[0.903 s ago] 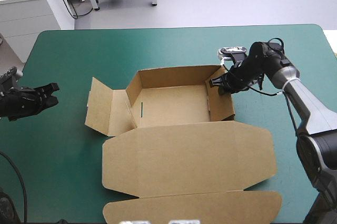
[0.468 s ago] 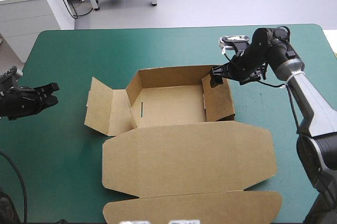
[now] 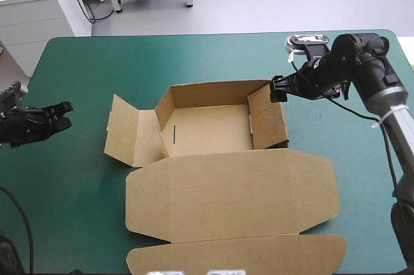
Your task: Fold the box
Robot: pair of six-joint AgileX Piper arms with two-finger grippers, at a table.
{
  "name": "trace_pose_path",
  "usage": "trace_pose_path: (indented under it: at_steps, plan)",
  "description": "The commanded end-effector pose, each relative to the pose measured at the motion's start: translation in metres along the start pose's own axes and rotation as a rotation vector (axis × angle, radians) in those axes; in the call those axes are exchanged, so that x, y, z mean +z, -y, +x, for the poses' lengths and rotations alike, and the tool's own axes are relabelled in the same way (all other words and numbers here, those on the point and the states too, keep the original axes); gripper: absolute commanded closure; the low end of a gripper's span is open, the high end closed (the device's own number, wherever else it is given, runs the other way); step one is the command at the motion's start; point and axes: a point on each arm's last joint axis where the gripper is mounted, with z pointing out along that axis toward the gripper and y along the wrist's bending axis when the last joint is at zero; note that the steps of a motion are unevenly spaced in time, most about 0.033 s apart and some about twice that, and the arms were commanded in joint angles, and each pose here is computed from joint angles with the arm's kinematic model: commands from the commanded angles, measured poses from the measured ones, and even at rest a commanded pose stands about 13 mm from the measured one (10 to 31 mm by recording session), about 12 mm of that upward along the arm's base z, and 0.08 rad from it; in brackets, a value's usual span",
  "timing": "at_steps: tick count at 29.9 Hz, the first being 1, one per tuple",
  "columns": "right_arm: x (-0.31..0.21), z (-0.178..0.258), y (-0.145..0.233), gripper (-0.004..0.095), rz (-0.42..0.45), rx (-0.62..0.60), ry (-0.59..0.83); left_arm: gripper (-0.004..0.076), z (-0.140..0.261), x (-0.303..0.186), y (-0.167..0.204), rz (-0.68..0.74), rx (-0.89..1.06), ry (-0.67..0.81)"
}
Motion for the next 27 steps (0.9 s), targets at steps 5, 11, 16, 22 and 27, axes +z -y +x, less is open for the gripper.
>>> trace_pose_path:
  at_steps: [5, 11, 16, 22, 27]
  plan:
    - [-0.028, 0.008, -0.002, 0.0003, 0.006, 0.007, 0.069, 0.0733, -0.006, -0.015, 0.014, 0.04, 0.007, 0.088]
    - [-0.016, 0.004, -0.004, 0.0003, -0.027, 0.019, 0.047, 0.0733, -0.006, -0.015, 0.014, 0.04, 0.007, 0.088]
    - [0.011, -0.005, -0.001, 0.0003, -0.034, 0.032, 0.017, 0.0733, -0.006, -0.015, 0.013, 0.039, 0.007, 0.09]
    - [0.059, -0.008, -0.008, 0.0007, 0.043, -0.021, -0.076, 0.0733, -0.006, -0.015, 0.013, 0.039, 0.007, 0.09]
    - [0.092, -0.008, -0.011, 0.0007, 0.037, -0.003, -0.145, 0.0733, -0.006, -0.015, 0.013, 0.039, 0.007, 0.09]
